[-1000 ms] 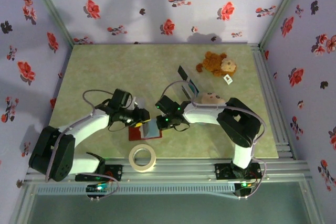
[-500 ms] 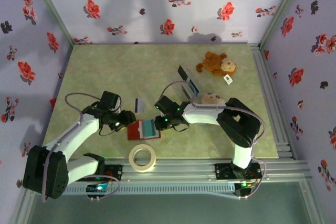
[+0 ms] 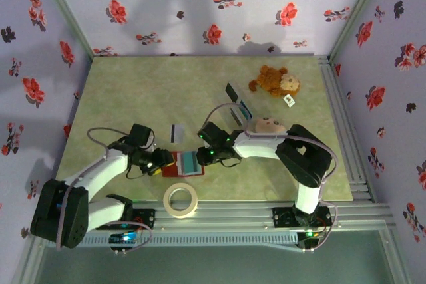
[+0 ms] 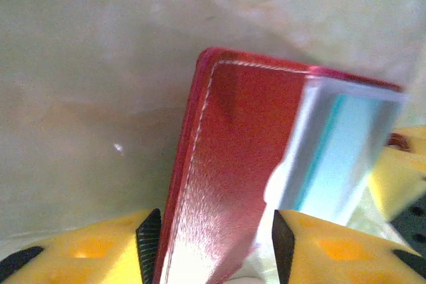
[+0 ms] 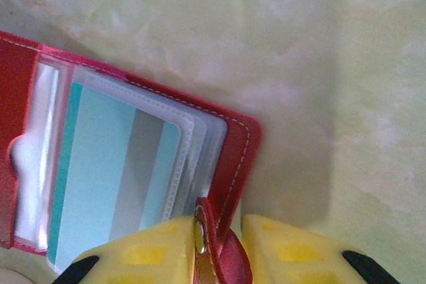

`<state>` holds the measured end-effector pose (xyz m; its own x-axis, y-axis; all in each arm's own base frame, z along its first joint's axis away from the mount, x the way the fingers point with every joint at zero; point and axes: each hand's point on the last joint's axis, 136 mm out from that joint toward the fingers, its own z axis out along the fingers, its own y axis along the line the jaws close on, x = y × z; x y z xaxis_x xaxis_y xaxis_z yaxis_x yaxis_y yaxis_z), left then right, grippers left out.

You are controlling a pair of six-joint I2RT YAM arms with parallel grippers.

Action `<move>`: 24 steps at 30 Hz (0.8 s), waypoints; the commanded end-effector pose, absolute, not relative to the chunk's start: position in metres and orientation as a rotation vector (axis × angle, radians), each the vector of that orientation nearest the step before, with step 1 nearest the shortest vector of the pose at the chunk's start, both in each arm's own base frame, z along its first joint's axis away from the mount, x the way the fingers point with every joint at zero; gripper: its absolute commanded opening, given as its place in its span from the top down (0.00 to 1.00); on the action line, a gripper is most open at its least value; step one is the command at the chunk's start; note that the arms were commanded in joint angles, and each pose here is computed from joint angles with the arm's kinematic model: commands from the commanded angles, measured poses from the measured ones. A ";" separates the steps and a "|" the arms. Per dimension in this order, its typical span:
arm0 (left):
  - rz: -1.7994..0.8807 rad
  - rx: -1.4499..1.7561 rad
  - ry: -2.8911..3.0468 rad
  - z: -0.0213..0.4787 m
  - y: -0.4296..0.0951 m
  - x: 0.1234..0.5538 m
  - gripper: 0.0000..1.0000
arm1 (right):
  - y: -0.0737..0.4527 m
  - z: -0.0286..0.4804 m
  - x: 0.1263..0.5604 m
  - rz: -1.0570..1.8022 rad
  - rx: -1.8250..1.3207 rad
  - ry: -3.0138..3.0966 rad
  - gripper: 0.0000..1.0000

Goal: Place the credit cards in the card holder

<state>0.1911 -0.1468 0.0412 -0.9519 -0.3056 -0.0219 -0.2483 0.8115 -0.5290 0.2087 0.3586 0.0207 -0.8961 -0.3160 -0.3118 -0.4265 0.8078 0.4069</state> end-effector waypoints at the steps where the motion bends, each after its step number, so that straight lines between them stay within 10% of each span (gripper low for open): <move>1: -1.070 -0.261 2.715 0.089 -0.183 0.205 0.50 | 0.369 0.025 0.208 0.807 -0.580 2.701 0.75; 24: -0.828 -0.129 2.923 0.049 -0.223 0.203 0.55 | 0.316 0.023 0.230 0.478 -0.428 2.599 0.58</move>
<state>0.1964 -0.2319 0.0527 -0.9963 -0.0691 -0.0511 -0.0268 0.8143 -0.5798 0.2261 0.3318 0.0250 -0.8603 -0.2136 -0.4629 -0.3879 0.8634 0.3224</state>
